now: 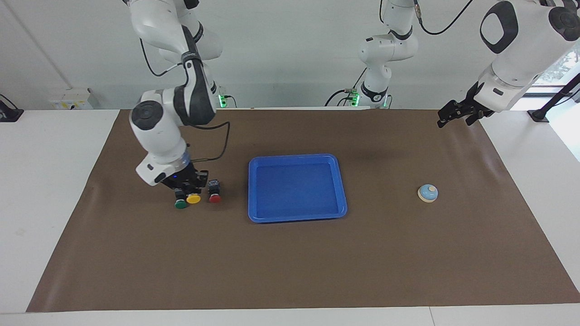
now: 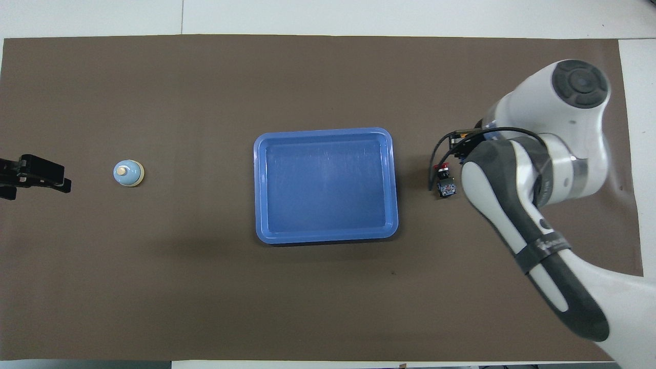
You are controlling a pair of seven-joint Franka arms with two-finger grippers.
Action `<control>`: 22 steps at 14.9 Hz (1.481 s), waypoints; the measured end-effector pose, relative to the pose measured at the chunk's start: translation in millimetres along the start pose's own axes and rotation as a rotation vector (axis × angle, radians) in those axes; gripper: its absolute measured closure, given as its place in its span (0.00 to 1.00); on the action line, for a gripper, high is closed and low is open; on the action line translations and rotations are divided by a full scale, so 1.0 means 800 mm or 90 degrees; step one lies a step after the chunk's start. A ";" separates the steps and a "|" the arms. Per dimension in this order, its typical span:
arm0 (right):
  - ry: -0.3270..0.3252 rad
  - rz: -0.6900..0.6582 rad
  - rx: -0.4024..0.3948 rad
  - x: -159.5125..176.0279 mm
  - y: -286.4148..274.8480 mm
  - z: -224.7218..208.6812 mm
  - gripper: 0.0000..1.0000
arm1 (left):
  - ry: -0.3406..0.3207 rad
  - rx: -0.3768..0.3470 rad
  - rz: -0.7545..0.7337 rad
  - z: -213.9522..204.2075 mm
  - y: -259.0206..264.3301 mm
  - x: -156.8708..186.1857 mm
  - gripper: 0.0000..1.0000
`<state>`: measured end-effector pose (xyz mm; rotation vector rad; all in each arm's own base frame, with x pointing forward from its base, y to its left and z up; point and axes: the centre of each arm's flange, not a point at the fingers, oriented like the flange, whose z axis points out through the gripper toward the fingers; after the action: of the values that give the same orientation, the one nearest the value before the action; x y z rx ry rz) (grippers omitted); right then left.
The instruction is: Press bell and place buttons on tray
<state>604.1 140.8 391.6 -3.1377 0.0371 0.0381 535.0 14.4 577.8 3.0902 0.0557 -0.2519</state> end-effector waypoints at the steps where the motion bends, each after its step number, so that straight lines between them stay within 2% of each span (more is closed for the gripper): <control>1: 0.000 0.016 -0.001 -0.013 -0.045 0.002 0.60 | 0.000 0.000 0.000 0.000 0.000 0.000 0.00; 4: 0.005 0.063 0.001 -0.054 -0.159 0.015 0.60 | 0.000 0.000 0.000 0.000 0.000 0.000 0.00; 6: 0.001 0.094 -0.001 -0.071 -0.201 0.042 0.60 | 0.000 0.000 0.000 0.000 0.000 0.000 0.00; 10: -0.009 0.126 -0.009 -0.070 -0.195 0.091 0.60 | 0.000 0.000 0.000 0.000 0.000 0.000 0.00; 16: -0.016 0.142 0.003 -0.077 -0.186 0.116 0.60 | 0.000 0.000 0.000 0.000 0.000 0.000 0.00; 17: -0.017 0.141 0.003 -0.078 -0.186 0.117 0.55 | 0.000 0.000 0.000 0.000 0.000 0.000 0.00; 22: -0.019 0.140 0.002 -0.076 -0.190 0.108 0.06 | 0.000 0.000 0.000 0.000 0.000 0.000 0.00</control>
<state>545.0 294.1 307.3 -3.1123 0.3800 0.0846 535.0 14.4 577.8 3.0902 0.0557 -0.2519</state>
